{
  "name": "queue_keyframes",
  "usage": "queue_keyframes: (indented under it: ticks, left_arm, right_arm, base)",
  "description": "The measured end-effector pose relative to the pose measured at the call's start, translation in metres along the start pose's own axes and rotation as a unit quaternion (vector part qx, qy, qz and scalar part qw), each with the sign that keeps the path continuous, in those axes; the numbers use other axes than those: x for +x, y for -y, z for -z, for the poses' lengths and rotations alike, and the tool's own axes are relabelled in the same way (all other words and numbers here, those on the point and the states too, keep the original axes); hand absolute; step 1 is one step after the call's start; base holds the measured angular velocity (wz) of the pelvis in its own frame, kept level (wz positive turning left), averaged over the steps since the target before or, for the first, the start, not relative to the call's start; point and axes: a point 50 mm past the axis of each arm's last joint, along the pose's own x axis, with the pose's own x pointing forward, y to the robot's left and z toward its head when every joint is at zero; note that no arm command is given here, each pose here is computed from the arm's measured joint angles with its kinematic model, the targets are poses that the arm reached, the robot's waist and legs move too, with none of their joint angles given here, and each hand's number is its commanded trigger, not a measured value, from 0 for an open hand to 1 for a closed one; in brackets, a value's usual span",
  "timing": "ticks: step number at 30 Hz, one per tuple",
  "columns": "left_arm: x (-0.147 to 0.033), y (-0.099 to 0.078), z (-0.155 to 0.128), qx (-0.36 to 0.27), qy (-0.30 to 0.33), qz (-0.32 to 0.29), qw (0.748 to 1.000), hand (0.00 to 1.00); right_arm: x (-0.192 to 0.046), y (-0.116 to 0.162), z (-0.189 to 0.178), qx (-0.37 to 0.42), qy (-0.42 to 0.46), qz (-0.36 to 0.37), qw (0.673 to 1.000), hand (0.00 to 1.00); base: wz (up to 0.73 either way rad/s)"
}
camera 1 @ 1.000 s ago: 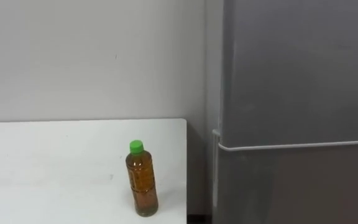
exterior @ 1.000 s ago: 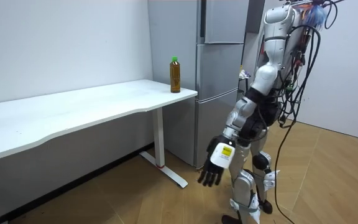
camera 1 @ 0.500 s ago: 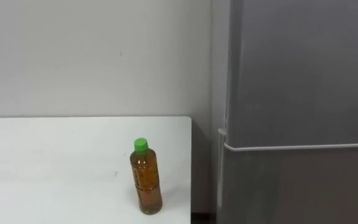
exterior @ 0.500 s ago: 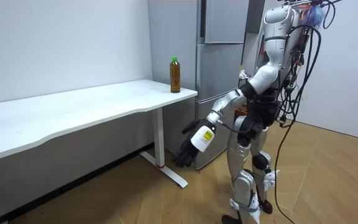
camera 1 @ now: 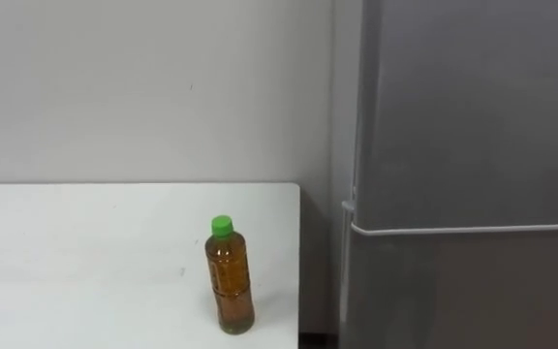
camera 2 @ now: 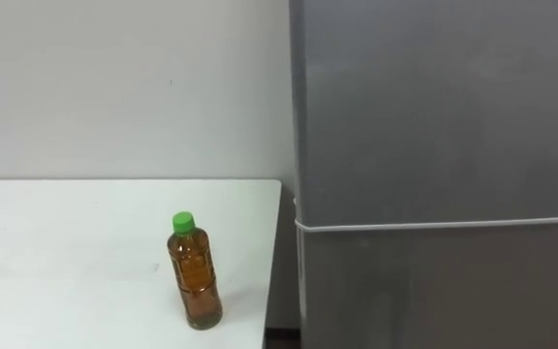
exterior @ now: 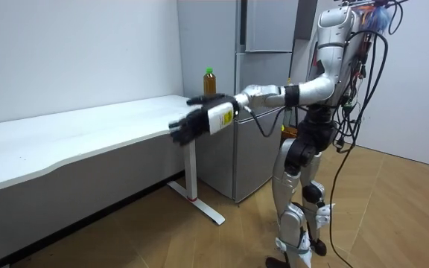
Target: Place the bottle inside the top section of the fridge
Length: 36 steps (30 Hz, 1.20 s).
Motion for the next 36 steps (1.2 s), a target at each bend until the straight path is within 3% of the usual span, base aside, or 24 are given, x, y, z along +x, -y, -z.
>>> queue_keyframes:
  ticks: [12,20,25,31,36]
  left_arm:
    - [-0.023,0.04,-0.061,-0.054,0.121,0.129,0.983,0.0]
    - [-0.039,0.07,-0.073,-0.068,0.155,0.209,0.963,0.0]
    - [-0.048,0.081,-0.083,-0.084,0.171,0.251,0.949,0.0]
    - [-0.062,0.093,-0.095,-0.1,0.182,0.316,0.926,0.0]
    - [-0.075,0.113,-0.099,-0.105,0.181,0.39,0.897,0.0]
  right_arm:
    - [-0.001,0.0,0.001,0.007,0.001,-0.007,1.0,0.0]
    - [0.0,-0.001,-0.001,0.008,0.003,-0.014,1.0,0.0]
    - [0.0,-0.002,-0.001,0.011,0.003,-0.017,1.0,0.0]
    - [0.0,-0.001,-0.001,0.014,0.002,-0.022,1.0,0.0]
    - [0.0,0.0,-0.001,0.016,0.002,-0.02,1.0,0.0]
  base:
    - [0.01]
    - [0.08]
    - [0.02]
    - [-0.02]
    - [0.0]
